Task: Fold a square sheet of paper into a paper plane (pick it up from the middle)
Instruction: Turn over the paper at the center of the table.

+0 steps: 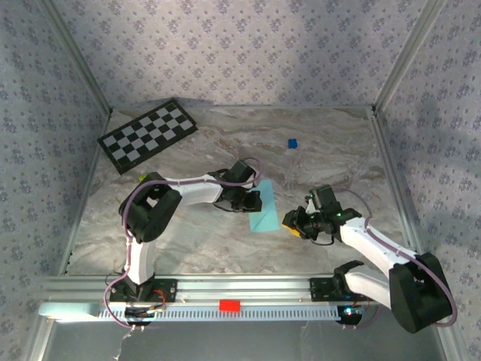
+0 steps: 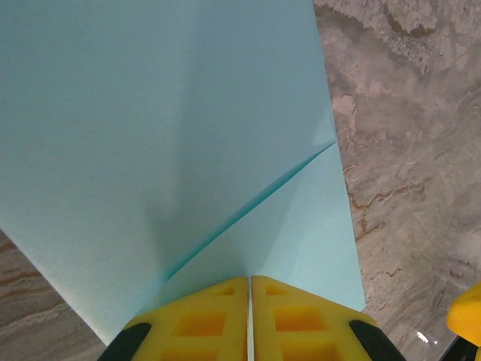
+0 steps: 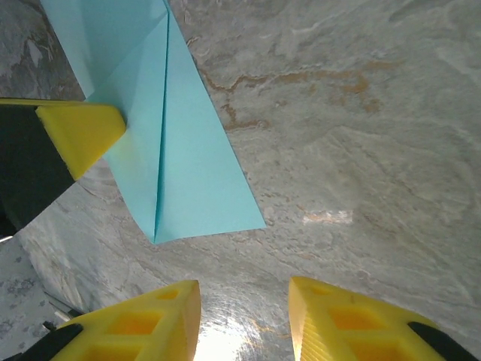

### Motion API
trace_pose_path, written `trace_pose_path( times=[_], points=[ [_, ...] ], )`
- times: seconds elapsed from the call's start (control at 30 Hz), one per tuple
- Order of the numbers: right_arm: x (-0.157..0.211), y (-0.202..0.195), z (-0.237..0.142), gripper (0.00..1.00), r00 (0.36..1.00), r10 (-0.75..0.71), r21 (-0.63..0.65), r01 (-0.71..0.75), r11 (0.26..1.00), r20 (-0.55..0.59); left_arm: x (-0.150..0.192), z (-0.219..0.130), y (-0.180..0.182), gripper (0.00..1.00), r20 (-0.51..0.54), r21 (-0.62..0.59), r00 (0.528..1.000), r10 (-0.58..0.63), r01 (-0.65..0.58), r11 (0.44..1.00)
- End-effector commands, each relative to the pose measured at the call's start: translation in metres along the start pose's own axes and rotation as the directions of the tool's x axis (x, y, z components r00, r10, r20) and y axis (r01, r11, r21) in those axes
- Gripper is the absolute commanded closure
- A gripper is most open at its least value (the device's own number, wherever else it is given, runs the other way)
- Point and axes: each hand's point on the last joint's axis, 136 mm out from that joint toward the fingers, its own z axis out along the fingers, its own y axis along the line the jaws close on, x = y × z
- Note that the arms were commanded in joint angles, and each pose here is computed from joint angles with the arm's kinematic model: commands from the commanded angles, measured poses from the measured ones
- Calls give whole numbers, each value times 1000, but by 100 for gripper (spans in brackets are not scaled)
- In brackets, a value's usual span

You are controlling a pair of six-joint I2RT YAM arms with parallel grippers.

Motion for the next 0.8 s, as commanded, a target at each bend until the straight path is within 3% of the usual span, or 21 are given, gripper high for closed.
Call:
trace_pose_path(
  times=[0.0, 0.43, 0.77],
  points=[
    [-5, 18, 1, 64, 1000, -24, -20, 24, 1000, -2, 6, 3, 13, 92, -14, -26, 1000, -1, 1, 1000],
    [-11, 17, 32, 66, 998, -31, 111, 36, 993, -45, 19, 11, 26, 95, -21, -18, 999, -40, 40, 999],
    [-16, 18, 49, 63, 996, -34, 125, 44, 991, -80, 19, 11, 24, 95, -19, -9, 999, -41, 41, 999]
  ],
)
